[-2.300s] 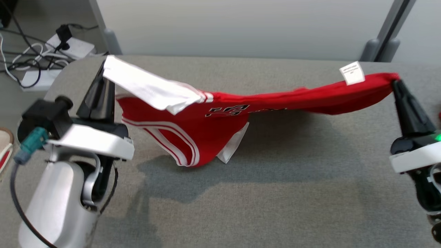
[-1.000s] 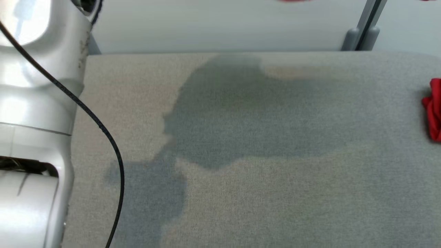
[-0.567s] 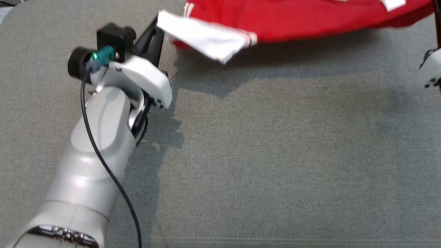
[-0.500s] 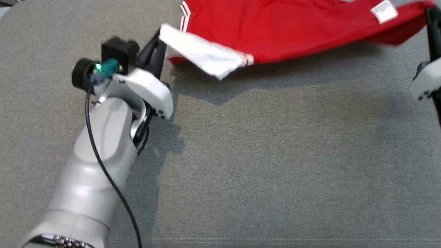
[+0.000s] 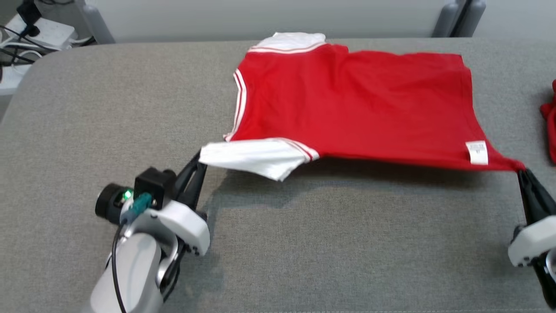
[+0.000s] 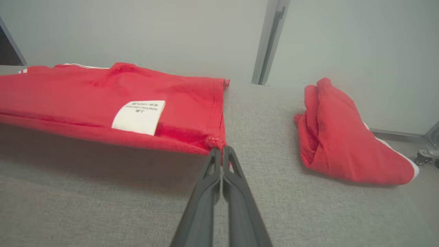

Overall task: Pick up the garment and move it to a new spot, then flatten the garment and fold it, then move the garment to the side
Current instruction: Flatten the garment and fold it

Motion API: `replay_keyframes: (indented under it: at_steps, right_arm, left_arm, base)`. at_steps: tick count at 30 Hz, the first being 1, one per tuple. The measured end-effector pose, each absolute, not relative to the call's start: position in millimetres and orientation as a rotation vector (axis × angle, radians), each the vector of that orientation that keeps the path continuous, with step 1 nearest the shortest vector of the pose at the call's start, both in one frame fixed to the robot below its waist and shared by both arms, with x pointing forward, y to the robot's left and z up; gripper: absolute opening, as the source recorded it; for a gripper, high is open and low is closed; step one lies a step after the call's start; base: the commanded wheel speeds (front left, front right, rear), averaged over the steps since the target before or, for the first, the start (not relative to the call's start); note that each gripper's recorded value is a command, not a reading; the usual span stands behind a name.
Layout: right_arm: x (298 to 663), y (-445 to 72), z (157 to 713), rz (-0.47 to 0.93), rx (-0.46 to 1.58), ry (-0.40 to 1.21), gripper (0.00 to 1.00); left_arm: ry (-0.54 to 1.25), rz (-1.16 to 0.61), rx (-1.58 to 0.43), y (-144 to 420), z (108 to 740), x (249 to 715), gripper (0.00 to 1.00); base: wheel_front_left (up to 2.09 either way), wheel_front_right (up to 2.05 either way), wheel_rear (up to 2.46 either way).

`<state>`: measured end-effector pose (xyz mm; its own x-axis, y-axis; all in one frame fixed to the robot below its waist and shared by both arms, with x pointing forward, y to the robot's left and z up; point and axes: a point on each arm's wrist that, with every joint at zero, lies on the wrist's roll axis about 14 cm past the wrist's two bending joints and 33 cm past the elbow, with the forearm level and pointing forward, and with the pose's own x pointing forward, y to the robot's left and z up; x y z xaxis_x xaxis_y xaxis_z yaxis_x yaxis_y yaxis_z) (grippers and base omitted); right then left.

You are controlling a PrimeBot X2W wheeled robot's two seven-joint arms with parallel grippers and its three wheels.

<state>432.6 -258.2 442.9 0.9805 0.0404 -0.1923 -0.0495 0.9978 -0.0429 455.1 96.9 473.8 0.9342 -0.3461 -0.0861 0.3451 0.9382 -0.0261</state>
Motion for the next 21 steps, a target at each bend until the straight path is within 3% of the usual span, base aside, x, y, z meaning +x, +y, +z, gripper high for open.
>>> replay_keyframes:
  at_steps: [11,21]
  right_arm:
    - [393.6,-285.7,404.0,-0.052,-0.016,0.339,0.00]
    - [377.0,-269.2,364.3,-0.047,0.021,0.465,0.00]
  left_arm:
    - [0.177,-0.349,-0.046,90.0,466.3,389.6,0.00]
    - [0.343,-0.307,-0.068,93.3,424.4,356.8,0.00]
  base:
    - [0.00,0.00,0.00]
    - [0.00,0.00,0.00]
